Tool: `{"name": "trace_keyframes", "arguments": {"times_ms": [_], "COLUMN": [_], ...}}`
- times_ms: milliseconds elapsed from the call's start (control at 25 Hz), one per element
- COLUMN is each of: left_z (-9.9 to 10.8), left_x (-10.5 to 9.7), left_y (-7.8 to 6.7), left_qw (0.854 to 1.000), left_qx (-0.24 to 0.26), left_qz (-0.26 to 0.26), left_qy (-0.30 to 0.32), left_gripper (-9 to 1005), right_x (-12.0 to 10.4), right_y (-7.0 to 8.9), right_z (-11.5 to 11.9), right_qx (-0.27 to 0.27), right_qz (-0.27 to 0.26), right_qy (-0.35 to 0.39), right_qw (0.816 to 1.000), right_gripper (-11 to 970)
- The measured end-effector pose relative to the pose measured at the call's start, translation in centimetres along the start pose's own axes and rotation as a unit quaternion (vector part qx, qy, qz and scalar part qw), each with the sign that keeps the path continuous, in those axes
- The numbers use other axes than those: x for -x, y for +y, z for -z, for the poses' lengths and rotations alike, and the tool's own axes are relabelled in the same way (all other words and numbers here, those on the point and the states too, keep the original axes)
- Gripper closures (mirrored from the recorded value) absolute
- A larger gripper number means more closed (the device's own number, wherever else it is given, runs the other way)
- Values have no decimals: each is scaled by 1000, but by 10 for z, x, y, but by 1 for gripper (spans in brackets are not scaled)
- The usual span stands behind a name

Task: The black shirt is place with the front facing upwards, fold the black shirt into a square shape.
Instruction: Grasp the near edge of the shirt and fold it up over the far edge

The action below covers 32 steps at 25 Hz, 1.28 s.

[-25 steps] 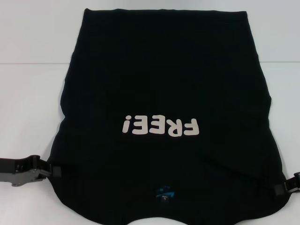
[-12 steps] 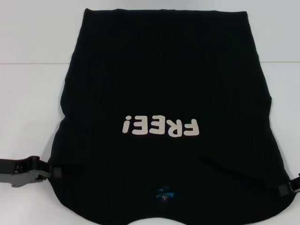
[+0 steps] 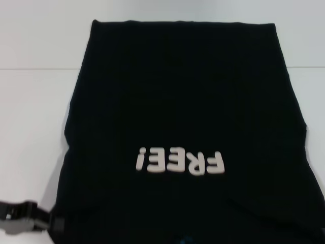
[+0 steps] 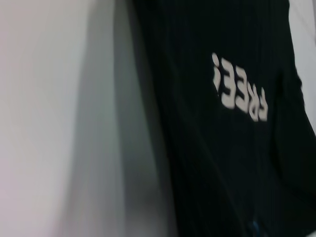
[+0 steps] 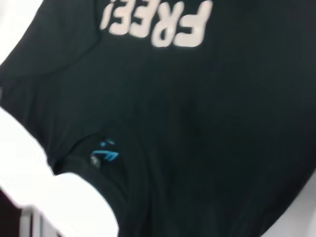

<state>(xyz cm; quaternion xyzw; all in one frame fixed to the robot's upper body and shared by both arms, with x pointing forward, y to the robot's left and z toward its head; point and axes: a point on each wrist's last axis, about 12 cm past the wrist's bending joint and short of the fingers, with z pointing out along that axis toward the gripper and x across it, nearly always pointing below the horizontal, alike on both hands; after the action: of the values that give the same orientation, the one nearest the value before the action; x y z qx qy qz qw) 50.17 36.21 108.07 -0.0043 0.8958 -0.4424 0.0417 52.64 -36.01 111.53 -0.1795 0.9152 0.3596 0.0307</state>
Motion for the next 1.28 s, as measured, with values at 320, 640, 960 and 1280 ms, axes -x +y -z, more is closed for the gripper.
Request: {"name": "trace_keyframes", "arguments": {"times_ms": [320, 640, 960, 1280], "left_z": [-4, -6, 8, -20], "left_x": [-26, -1, 49, 66], "left_y": [-6, -18, -21, -10], "left_qw": [994, 996, 969, 918], "left_qx": [-48, -82, -108, -109], "left_qz": [2, -21, -12, 12], "left_qy": [96, 18, -221, -381], "left_gripper": [963, 963, 963, 963], "right_x": [-14, -7, 4, 16], "right_y": [2, -2, -11, -34], "right_z": [-15, 4, 26, 10], "right_qx": [6, 39, 85, 76], "right_qz": [25, -5, -50, -98], "right_qy": [72, -56, -242, -409], "right_qw": [997, 998, 965, 904], "right_gripper": [928, 928, 929, 929]}}
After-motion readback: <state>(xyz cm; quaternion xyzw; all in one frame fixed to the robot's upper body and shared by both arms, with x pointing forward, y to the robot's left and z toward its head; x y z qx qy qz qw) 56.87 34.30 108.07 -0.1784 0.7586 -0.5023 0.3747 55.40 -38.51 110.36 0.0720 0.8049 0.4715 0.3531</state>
